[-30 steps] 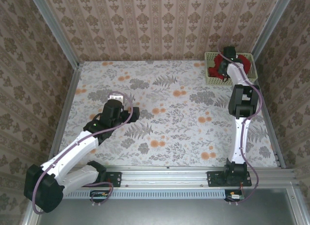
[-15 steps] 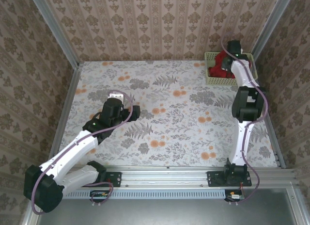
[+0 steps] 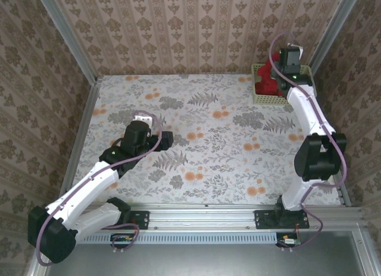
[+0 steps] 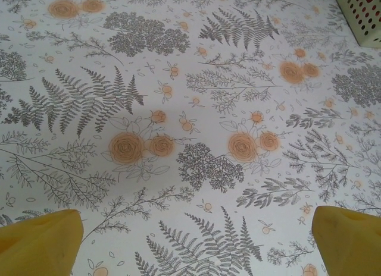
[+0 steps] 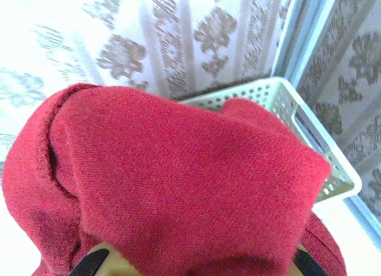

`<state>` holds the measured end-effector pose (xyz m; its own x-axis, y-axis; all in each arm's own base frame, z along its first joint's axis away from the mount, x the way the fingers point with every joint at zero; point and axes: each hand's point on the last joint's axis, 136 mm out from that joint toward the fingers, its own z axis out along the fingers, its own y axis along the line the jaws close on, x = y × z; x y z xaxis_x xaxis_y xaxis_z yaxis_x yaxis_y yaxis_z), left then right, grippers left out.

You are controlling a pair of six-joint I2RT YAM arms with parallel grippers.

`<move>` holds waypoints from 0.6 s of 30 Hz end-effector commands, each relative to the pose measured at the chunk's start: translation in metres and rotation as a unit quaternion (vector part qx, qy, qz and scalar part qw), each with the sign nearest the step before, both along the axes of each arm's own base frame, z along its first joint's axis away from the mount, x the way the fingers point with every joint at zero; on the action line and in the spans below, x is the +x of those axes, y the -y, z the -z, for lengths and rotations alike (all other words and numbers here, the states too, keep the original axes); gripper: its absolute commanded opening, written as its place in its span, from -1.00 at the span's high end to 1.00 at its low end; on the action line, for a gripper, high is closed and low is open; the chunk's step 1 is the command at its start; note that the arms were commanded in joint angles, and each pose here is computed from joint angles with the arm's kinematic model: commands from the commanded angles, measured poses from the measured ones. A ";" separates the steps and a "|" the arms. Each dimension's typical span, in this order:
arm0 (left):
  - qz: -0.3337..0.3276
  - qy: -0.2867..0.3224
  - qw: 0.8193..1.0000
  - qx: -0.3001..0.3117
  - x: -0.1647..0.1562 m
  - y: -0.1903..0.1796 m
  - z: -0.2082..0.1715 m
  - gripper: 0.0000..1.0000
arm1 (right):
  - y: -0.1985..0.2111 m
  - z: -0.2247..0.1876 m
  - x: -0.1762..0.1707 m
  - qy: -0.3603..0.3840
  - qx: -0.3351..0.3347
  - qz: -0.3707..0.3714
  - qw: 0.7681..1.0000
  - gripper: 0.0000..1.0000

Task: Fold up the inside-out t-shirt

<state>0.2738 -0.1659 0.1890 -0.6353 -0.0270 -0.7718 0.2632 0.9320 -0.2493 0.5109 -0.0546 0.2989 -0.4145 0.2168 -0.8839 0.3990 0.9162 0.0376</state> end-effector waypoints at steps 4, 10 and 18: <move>0.018 0.010 1.000 -0.015 -0.004 0.007 -0.019 -1.00 | -0.054 -0.106 -0.047 0.130 -0.050 -0.052 0.989 1.00; 0.013 0.015 1.000 -0.015 -0.005 0.005 -0.021 -1.00 | -0.135 -0.133 -0.091 0.154 -0.066 -0.160 0.973 1.00; -0.014 0.030 0.999 -0.014 -0.009 -0.009 -0.020 -1.00 | -0.255 -0.101 -0.136 0.118 -0.079 -0.308 0.941 1.00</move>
